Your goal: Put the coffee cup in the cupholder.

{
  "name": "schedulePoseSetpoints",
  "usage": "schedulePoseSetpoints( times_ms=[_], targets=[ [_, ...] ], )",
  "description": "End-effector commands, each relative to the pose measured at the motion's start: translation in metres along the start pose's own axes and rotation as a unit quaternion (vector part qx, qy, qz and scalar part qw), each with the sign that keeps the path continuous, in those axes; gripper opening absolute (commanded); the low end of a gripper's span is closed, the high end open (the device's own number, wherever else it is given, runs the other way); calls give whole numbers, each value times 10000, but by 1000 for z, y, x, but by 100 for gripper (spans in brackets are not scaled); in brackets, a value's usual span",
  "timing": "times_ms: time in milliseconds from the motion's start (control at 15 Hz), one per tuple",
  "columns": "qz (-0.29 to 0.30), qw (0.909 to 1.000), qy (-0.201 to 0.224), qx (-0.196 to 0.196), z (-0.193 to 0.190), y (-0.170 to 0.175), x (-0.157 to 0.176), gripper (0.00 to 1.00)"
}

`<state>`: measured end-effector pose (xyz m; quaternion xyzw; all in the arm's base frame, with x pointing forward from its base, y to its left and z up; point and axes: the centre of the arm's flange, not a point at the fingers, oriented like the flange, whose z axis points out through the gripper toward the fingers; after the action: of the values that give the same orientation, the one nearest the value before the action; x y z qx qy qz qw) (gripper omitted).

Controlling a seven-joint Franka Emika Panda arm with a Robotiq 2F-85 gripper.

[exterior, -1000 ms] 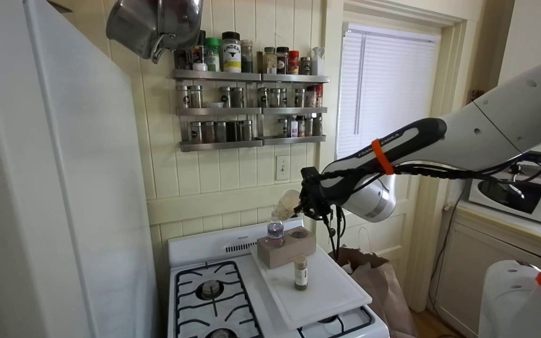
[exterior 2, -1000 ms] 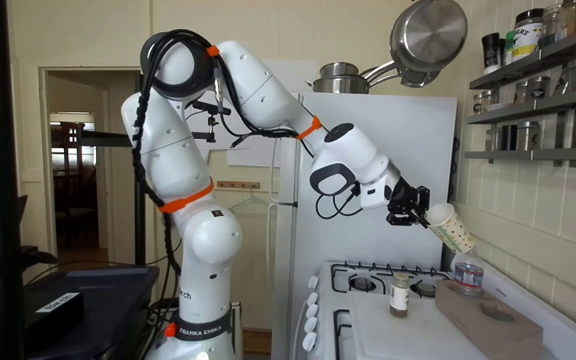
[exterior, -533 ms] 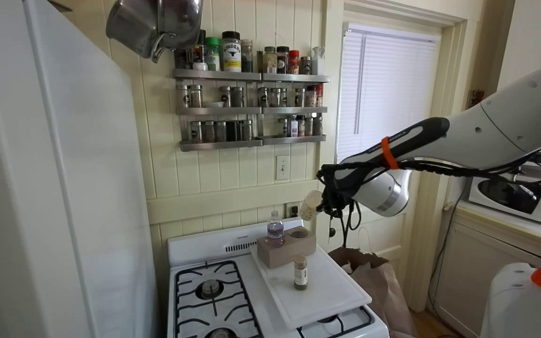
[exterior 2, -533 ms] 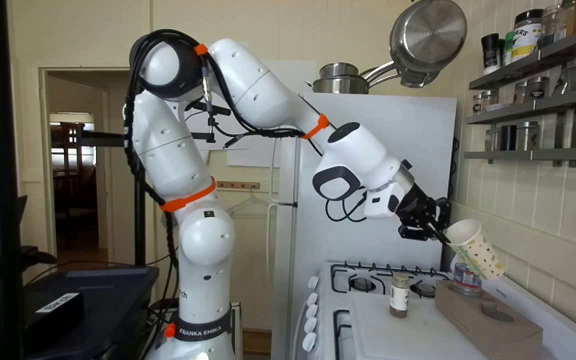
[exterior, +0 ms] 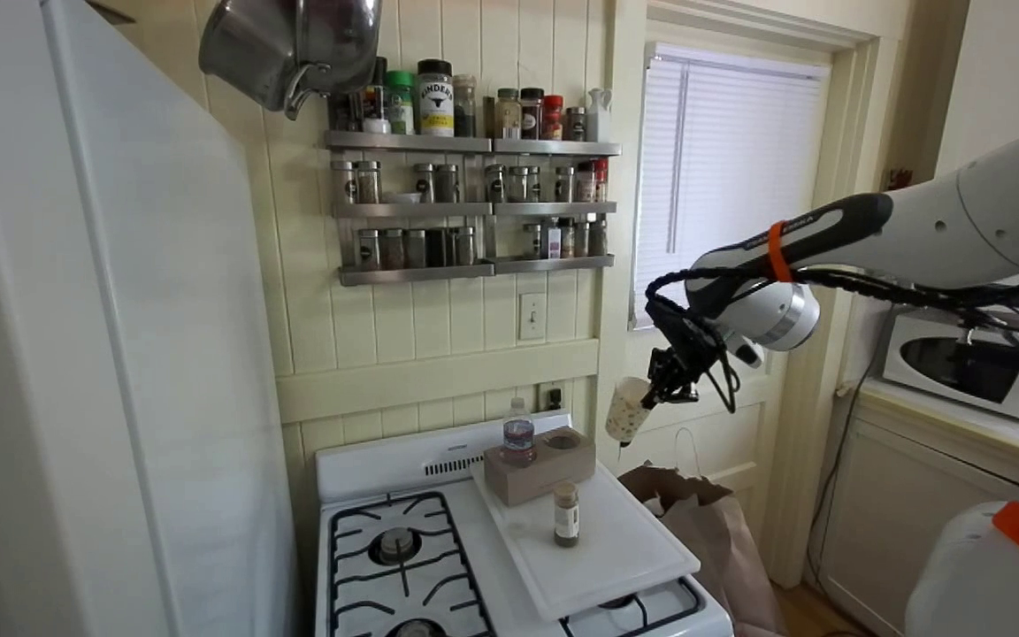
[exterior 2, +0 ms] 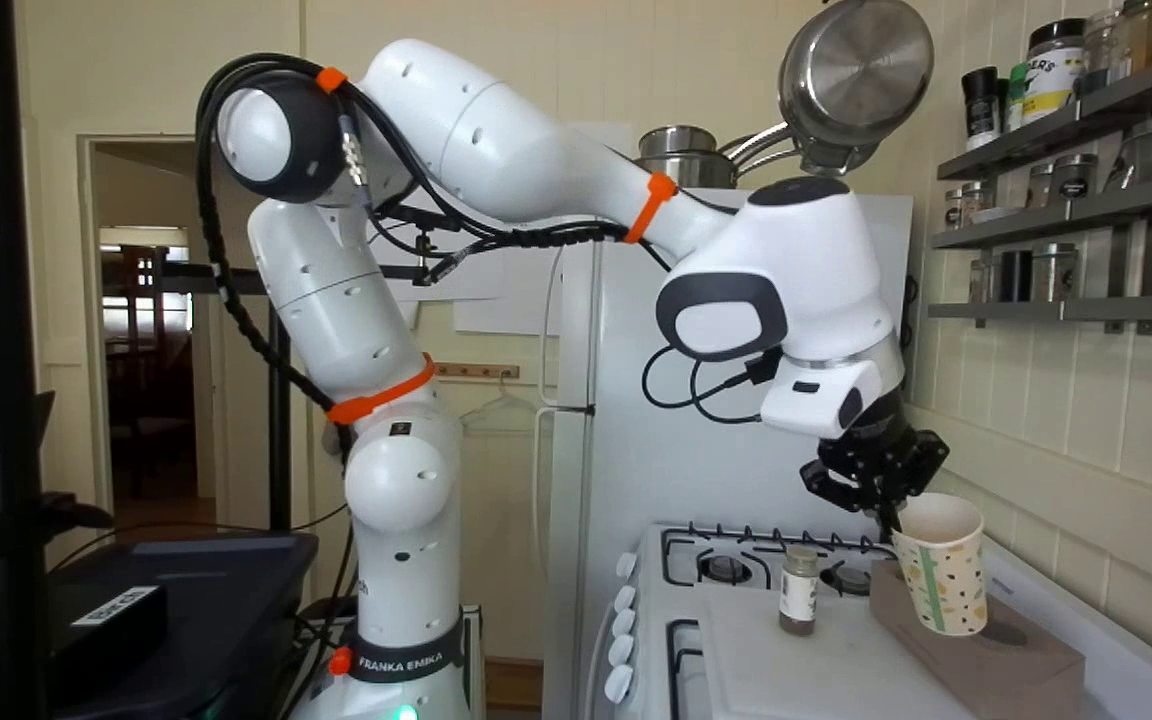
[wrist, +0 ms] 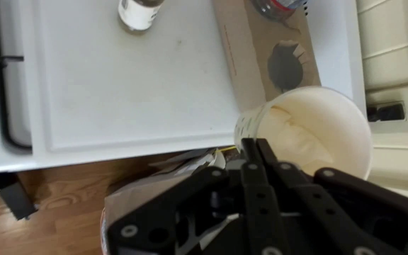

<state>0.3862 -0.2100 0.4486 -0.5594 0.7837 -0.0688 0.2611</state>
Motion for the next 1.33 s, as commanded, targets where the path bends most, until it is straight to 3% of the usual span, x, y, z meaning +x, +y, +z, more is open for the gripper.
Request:
schedulePoseSetpoints(
  times_ms=[0,133,200,267,533,867,1133,1267],
  targets=[
    [-263,9982,184,-513,-62,-21,3,1],
    [-501,9967,129,-630,-86,-31,-9,1],
    [-696,9965,-56,-469,-92,-33,-20,1],
    [-423,9979,86,-487,-74,-26,-7,1],
    [-460,9977,150,-480,-78,-30,-10,1],
    [-1302,9902,51,-494,-82,-114,-41,1],
    [-1548,9832,-46,-967,-51,-166,-79,1],
    [-1726,9753,-44,-1379,-19,-170,-105,1]
  ],
)
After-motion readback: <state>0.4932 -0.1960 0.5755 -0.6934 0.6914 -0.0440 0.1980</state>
